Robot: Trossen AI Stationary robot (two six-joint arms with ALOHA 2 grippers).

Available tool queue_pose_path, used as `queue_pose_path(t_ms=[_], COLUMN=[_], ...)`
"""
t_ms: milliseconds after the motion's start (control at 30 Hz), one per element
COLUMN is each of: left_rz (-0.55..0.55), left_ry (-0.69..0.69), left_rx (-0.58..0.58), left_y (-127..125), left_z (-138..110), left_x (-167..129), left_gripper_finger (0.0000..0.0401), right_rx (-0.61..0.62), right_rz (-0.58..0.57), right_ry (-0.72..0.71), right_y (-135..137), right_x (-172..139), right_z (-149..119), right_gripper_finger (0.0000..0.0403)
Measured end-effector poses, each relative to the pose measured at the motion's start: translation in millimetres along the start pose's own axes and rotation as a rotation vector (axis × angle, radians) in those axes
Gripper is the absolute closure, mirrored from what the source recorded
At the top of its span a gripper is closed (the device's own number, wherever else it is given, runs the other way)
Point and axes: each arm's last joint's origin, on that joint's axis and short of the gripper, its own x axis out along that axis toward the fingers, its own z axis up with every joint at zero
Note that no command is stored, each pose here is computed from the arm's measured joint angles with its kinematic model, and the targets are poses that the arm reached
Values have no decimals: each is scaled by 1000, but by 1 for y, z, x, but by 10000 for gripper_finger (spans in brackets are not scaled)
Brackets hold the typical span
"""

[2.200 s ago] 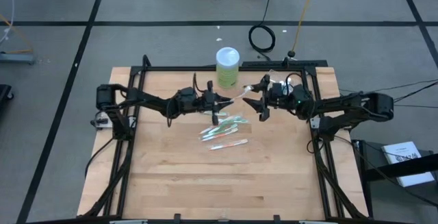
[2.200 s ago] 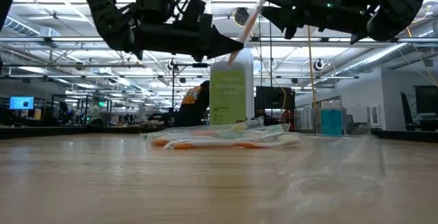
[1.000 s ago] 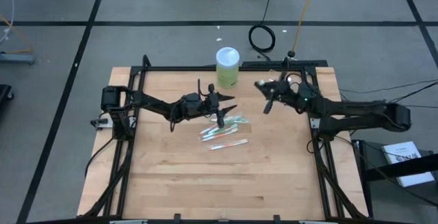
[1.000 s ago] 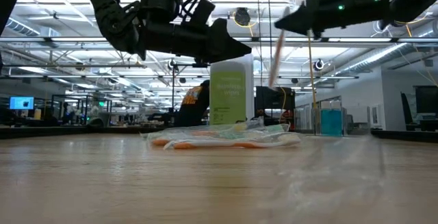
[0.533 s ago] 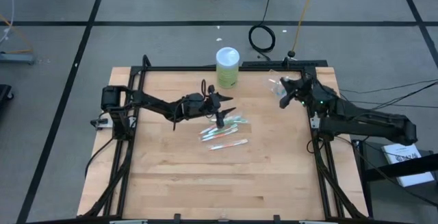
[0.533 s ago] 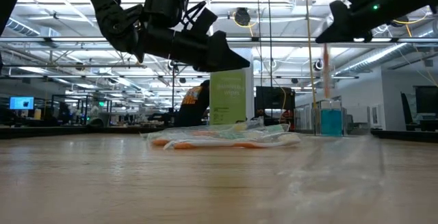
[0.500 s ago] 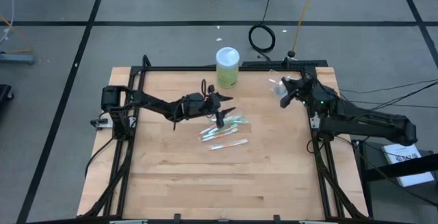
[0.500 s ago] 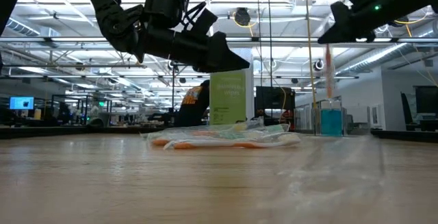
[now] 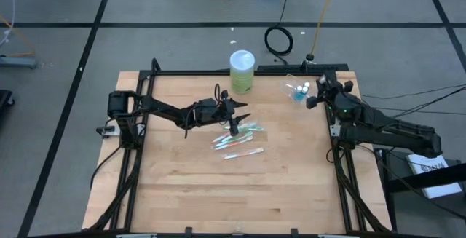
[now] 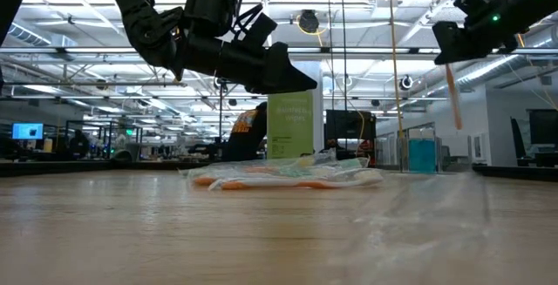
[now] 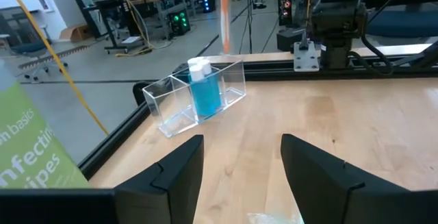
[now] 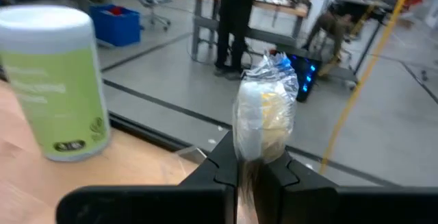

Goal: Pick & Place toothbrushing station
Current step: Put the orange toothbrush into the transparent organizer

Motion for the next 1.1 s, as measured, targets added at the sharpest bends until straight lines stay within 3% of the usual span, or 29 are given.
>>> queue_pose_path(t_ms=[700,933,1100], left_rz=[-2,-4,-5], left_ry=[9,26,31], left_rx=[-23,-17,-16], left_y=[0,0,0], left_z=[-1,-3,-3], left_x=[0,0,0], left_gripper_finger=[206,210,210], right_rx=[64,80,102], right_rz=[-18,-52,-66], right_ry=[-1,25,10], right_y=[6,8,8], right_x=[8,15,18], right_z=[-25,-49,-55], right_gripper_finger=[384,391,373])
